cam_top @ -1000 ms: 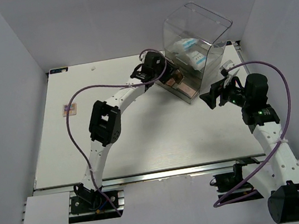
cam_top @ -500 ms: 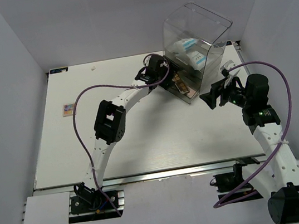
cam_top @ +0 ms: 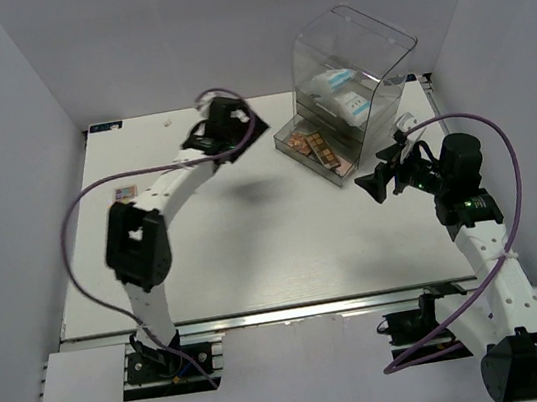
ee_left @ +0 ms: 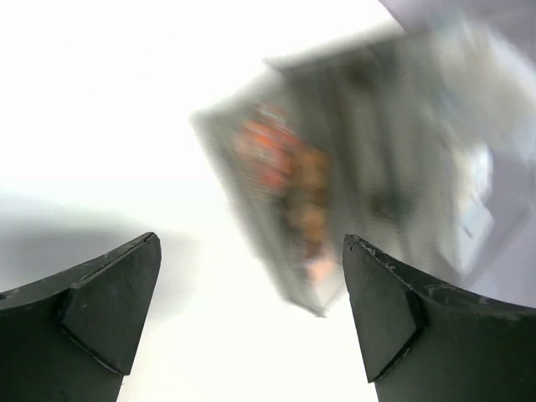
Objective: Organize the makeup
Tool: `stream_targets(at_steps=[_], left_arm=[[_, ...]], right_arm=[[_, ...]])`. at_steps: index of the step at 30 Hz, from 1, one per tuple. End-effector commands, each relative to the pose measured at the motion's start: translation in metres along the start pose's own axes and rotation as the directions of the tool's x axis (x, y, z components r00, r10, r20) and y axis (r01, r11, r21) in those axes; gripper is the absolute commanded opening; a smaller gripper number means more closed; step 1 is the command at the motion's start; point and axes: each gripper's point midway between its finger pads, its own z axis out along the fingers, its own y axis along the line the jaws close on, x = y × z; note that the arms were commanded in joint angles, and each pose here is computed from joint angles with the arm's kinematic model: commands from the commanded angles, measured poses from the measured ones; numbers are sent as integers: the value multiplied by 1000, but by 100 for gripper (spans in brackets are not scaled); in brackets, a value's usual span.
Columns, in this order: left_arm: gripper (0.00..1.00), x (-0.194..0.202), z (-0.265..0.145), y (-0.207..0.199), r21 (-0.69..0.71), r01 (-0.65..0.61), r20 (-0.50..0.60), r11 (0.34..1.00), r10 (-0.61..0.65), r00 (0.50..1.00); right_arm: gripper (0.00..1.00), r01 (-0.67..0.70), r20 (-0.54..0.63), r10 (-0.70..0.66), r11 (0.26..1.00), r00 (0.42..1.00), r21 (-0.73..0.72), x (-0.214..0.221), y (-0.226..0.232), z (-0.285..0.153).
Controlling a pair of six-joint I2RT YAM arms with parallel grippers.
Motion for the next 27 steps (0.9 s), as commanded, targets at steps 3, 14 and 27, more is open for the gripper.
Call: stream_targets(at_steps=[3,14,27], left_arm=[[98,-102,-72,149,-286,109,204,952,-51,978],[98,-135,-130,344,-694,270,231,667,-149,961],[98,-150,-87,390,-648,548,361,528,-420,833]], right_arm=[[89,5,-3,-6,997,1000,-79,7,11,2],[83,-40,-10,39,995,999,-87,7,8,9],[84,-54,-25,53,996,998,-72,16,7,9]])
